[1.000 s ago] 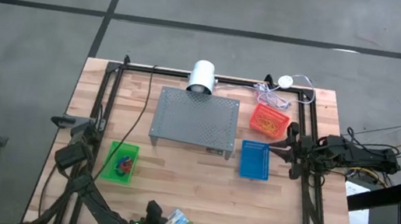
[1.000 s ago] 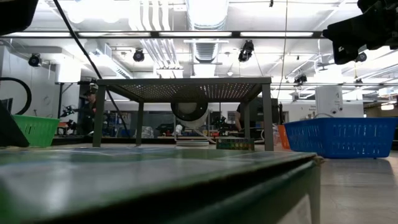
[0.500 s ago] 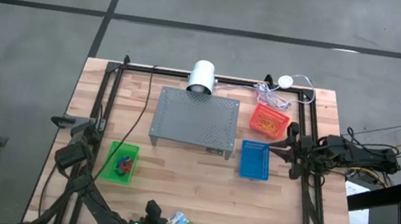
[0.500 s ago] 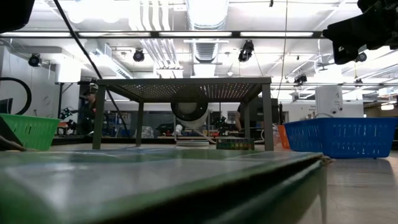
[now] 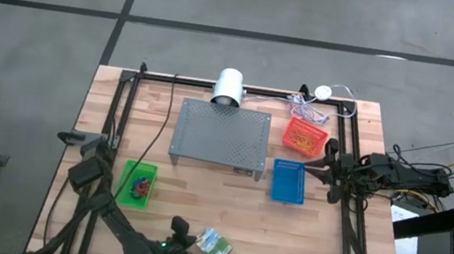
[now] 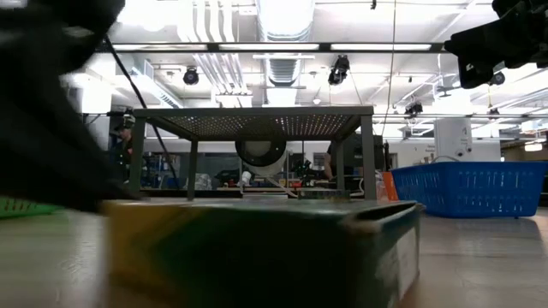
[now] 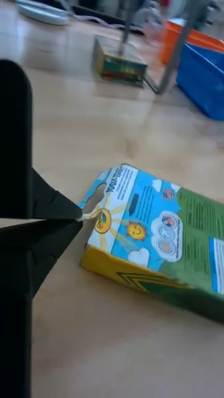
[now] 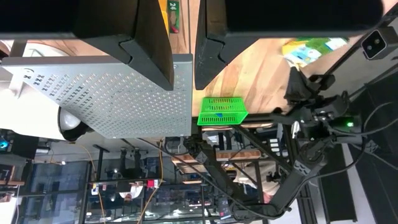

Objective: Pick & Place Office Desk Supplies
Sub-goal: Put the bottom pack of yellow crayons into the blue bin

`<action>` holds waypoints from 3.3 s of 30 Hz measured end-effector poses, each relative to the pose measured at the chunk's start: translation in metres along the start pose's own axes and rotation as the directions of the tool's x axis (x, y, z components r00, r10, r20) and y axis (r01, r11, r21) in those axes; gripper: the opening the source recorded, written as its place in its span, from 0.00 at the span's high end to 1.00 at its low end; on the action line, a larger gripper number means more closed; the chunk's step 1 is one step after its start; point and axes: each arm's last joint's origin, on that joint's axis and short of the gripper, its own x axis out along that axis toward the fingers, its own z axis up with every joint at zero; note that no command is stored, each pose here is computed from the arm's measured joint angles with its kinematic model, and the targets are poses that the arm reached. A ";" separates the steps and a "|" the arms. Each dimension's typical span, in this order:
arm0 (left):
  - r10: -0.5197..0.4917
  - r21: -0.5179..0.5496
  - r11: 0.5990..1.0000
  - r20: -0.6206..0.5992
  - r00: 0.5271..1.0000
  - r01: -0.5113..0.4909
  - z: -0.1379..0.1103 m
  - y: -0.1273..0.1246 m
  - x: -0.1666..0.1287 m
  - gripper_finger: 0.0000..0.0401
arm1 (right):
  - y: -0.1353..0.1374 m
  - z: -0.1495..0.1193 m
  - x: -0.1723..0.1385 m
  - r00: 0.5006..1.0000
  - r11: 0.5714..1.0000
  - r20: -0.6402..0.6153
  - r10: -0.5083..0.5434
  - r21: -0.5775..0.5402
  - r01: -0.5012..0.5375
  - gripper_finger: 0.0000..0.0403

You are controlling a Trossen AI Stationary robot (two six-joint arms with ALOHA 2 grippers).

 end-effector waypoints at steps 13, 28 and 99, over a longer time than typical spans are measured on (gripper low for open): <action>-0.014 -0.226 0.974 -0.127 0.992 -0.015 0.021 0.068 0.043 1.00 | 0.000 0.000 0.000 1.000 1.000 0.000 0.000 0.000 0.000 0.84; -0.157 -0.350 0.934 -0.208 0.966 0.076 0.030 0.145 0.099 1.00 | 0.000 0.000 0.000 1.000 1.000 0.000 0.000 0.000 0.000 0.84; -0.098 -0.360 0.931 -0.087 0.991 0.060 0.047 0.182 0.098 1.00 | 0.000 0.000 0.000 1.000 1.000 0.000 0.000 0.000 0.000 0.84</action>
